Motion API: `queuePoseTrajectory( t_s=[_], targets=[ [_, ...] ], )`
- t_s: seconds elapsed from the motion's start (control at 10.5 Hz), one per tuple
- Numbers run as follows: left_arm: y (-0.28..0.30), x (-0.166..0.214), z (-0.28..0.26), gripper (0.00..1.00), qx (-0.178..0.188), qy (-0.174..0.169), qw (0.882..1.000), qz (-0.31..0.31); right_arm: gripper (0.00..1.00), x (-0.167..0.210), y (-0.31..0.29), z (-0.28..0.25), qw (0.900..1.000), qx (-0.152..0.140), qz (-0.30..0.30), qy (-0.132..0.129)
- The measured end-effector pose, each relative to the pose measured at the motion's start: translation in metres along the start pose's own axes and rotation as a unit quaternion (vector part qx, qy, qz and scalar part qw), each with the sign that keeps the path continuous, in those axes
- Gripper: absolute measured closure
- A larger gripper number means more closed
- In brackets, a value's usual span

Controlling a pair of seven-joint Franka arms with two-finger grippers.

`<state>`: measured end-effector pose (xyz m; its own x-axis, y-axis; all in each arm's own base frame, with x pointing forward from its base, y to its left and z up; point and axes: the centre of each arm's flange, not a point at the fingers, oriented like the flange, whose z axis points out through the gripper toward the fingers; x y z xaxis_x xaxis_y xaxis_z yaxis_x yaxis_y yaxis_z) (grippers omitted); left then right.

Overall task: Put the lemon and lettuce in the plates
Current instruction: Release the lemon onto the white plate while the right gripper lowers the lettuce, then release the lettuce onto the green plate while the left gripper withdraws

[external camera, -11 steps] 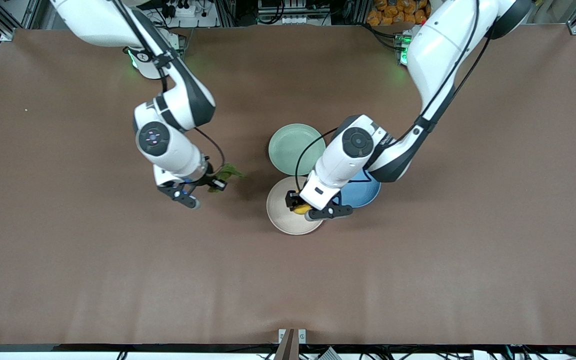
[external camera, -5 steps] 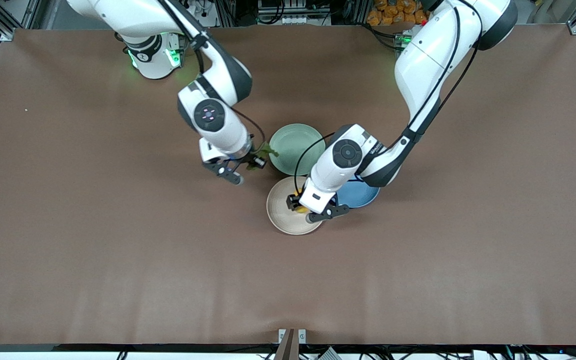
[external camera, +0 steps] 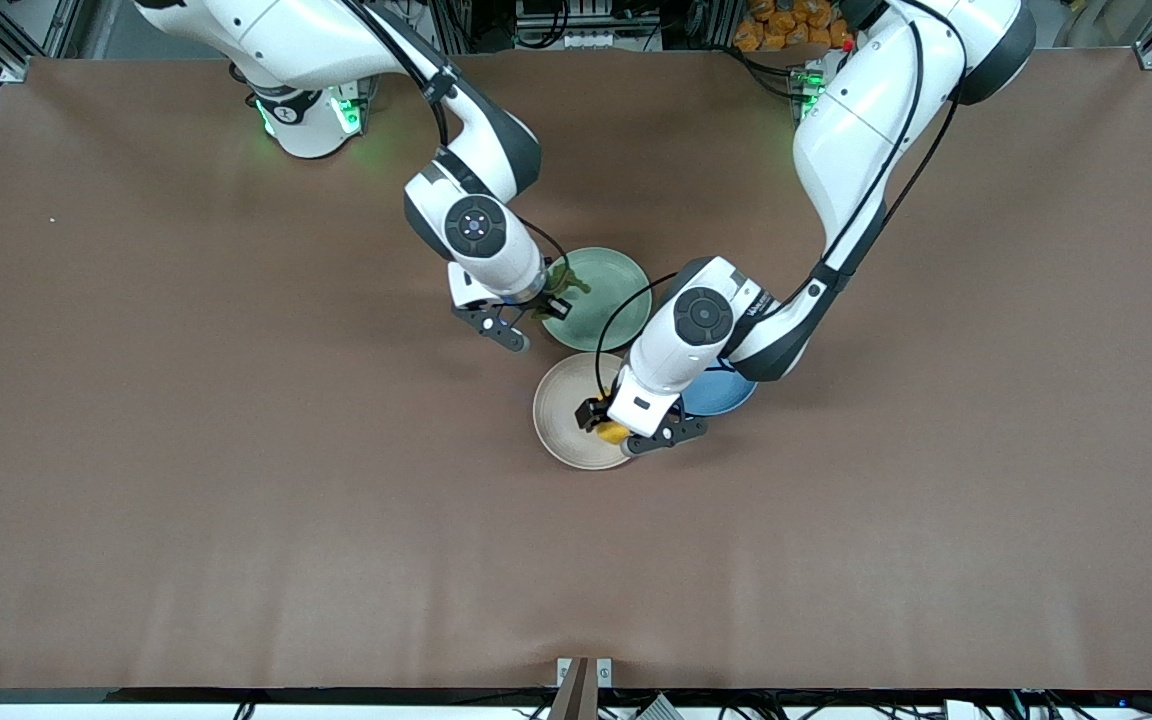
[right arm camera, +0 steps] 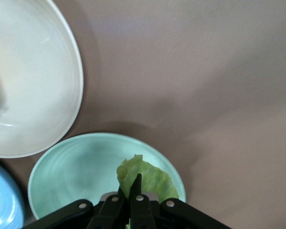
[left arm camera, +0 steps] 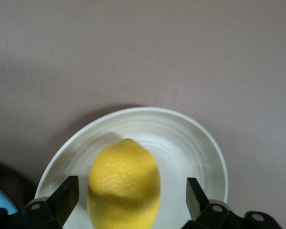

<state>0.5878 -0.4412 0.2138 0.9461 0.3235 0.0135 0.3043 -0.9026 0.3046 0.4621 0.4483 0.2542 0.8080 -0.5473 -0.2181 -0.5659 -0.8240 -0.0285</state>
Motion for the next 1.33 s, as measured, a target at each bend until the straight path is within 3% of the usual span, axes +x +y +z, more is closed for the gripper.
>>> queuePoseTrajectory(
  t_s=[0.28, 0.47, 0.57, 0.76, 1.14, 1.33],
  targets=[
    [-0.003, 0.033, -0.032, 0.0, -0.017, 0.023, 0.999, -0.017, 0.98, -0.008, -0.013, 0.014, 1.0, 0.004, 0.006, -0.012],
    [-0.005, 0.047, -0.06, 0.0, -0.015, 0.033, 0.999, -0.018, 0.92, -0.008, -0.016, 0.028, 1.0, 0.013, 0.01, -0.015],
    [-0.006, 0.052, -0.075, 0.0, -0.008, 0.034, 0.999, -0.009, 0.85, -0.008, -0.016, 0.034, 1.0, 0.012, 0.016, -0.018],
    [-0.013, 0.067, -0.111, 0.0, 0.011, 0.038, 0.999, 0.019, 0.6, -0.017, -0.02, 0.038, 0.999, 0.012, 0.031, -0.023],
    [-0.047, 0.107, -0.192, 0.0, 0.052, 0.045, 0.995, 0.078, 0.05, -0.025, -0.039, 0.016, 0.998, 0.028, 0.049, -0.022],
    [-0.067, 0.119, -0.236, 0.0, 0.079, 0.041, 0.992, 0.087, 0.0, -0.014, -0.045, -0.005, 0.998, 0.02, 0.054, -0.023]
  ],
)
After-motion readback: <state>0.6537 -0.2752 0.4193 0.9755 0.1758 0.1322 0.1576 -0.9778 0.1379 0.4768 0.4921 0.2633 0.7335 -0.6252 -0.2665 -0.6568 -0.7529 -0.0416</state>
